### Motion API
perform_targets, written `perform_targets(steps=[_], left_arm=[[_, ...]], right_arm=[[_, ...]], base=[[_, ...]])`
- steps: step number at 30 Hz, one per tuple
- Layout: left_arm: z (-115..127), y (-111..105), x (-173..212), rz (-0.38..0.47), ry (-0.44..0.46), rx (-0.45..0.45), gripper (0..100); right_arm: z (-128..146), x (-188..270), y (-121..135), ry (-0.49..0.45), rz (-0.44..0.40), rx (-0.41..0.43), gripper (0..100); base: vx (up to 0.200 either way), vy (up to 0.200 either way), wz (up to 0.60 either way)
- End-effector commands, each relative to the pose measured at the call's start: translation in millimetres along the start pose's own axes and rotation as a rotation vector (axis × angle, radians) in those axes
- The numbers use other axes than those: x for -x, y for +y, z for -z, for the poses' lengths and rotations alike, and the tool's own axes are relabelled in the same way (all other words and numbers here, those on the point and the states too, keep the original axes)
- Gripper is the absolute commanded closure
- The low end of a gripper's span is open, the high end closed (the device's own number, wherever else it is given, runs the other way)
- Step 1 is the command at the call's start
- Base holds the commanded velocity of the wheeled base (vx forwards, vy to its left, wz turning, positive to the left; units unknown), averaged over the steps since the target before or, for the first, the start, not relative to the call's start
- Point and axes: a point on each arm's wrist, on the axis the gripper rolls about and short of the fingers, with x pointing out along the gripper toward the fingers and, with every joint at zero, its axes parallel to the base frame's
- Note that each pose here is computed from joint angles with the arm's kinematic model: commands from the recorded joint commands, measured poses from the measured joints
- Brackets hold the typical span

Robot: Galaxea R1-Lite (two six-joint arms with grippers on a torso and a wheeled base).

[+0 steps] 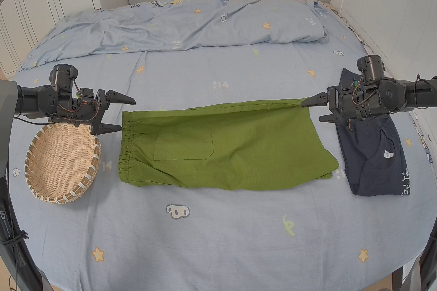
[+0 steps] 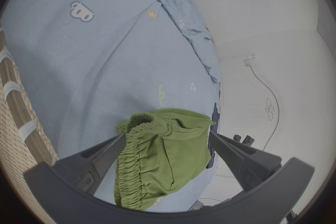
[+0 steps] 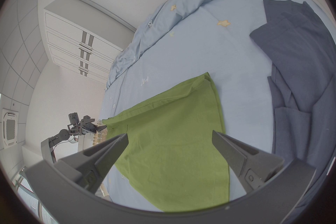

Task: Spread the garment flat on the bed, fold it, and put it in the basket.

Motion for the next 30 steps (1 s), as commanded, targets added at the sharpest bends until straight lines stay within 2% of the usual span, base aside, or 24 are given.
perform_targets(steps=[1, 4, 9, 15, 18, 22, 24, 27, 30], left_arm=[[6.2, -13.3, 0.1, 0.015, 0.012, -0.014, 0], [18.3, -28.7, -14.8, 0.040, 0.059, -0.040, 0], [23.9, -36.7, -27.9, 0.057, 0.087, -0.057, 0], [20.4, -32.3, -68.6, 0.095, 0.096, -0.082, 0], [5.3, -25.4, -89.5, 0.072, 0.000, -0.035, 0], [-13.4, -27.6, -97.9, 0.037, -0.180, 0.015, 0], [-18.7, -25.9, -101.2, 0.038, -0.239, 0.032, 0], [-22.1, -26.0, -101.0, 0.064, -0.276, 0.052, 0], [-21.2, -25.5, -102.0, 0.068, -0.276, 0.060, 0]], right_arm=[[8.6, 21.8, 13.6, -0.001, -0.002, 0.003, 0], [19.4, 33.8, 19.4, 0.007, -0.002, -0.002, 0], [45.1, 51.7, 20.7, -0.008, -0.003, -0.001, 0], [58.5, 56.2, 18.6, -0.054, -0.039, 0.024, 0], [60.0, 60.3, 20.4, -0.067, -0.042, 0.035, 0], [59.8, 62.9, 22.3, -0.071, -0.043, 0.038, 0], [60.3, 62.7, 23.3, -0.070, -0.045, 0.040, 0], [62.2, 62.5, 22.6, -0.066, -0.044, 0.039, 0], [62.2, 62.5, 22.6, -0.066, -0.044, 0.039, 0]], base=[[0.000, 0.000, 0.00], [0.000, 0.000, 0.00], [0.000, 0.000, 0.00], [0.000, 0.000, 0.00], [0.000, 0.000, 0.00], [0.000, 0.000, 0.00], [0.000, 0.000, 0.00], [0.000, 0.000, 0.00], [0.000, 0.000, 0.00]])
